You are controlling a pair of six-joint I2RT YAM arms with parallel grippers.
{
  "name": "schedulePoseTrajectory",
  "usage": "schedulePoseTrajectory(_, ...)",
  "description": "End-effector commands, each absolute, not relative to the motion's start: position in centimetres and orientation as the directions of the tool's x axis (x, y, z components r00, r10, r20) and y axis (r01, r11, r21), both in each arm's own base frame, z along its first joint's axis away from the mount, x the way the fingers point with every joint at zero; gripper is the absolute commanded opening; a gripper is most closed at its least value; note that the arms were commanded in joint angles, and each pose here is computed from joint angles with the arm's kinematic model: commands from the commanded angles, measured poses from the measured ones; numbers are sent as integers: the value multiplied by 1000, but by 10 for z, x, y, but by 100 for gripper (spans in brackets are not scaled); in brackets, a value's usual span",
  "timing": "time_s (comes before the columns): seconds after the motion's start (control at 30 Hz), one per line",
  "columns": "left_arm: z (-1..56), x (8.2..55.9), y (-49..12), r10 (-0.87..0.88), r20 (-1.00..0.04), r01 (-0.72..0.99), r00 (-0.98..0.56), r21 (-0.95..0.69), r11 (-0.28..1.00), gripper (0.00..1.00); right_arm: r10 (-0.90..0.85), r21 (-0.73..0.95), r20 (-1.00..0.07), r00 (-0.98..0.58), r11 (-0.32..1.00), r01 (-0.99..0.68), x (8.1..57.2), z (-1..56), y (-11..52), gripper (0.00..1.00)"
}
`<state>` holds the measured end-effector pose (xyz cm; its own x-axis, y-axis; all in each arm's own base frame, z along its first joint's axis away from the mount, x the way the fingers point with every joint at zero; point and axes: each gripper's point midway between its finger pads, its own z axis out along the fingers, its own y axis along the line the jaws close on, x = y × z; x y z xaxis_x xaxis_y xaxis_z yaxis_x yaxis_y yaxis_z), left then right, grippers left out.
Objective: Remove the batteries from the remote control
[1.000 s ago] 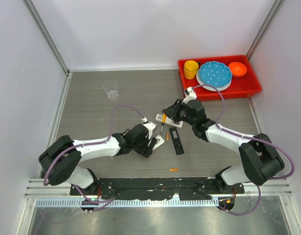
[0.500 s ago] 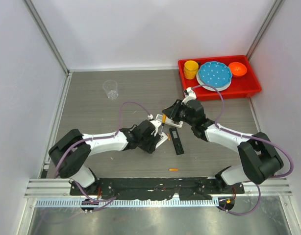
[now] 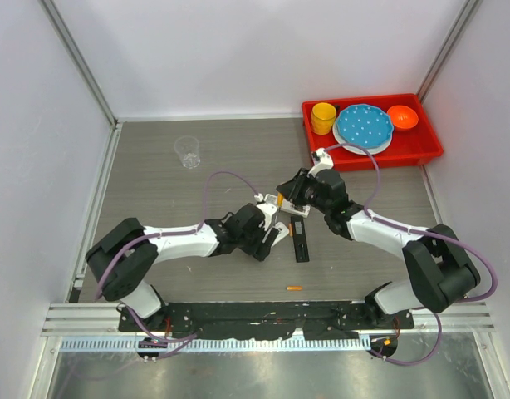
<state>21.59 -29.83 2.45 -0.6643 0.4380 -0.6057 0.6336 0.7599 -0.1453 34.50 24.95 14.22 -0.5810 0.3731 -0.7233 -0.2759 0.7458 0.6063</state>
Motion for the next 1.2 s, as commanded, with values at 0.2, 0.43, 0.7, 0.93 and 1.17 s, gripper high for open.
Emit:
schedulePoseTrajectory(0.2, -3, 188, -270, 488, -524, 634, -698, -134, 762, 67, 378, 568, -788, -486, 751, -336, 360, 164, 252, 1)
schedulePoseTrajectory(0.43, -7, 189, -279, 508, -522, 653, -686, -131, 746, 44, 372, 525, -833, -410, 764, -374, 351, 167, 243, 1)
schedulePoseTrajectory(0.7, 7, 204, -304, 471, -581, 659, -664, -158, 735, 36, 375, 496, -856, -357, 791, -358, 350, 167, 233, 1)
schedulePoseTrajectory(0.93, 1, 203, -302, 481, -562, 656, -673, -153, 739, 50, 376, 477, -870, -318, 804, -355, 350, 164, 227, 1)
schedulePoseTrajectory(1.17, 1, 198, -295, 472, -567, 651, -675, -157, 742, 68, 379, 461, -882, -279, 817, -347, 351, 167, 222, 1)
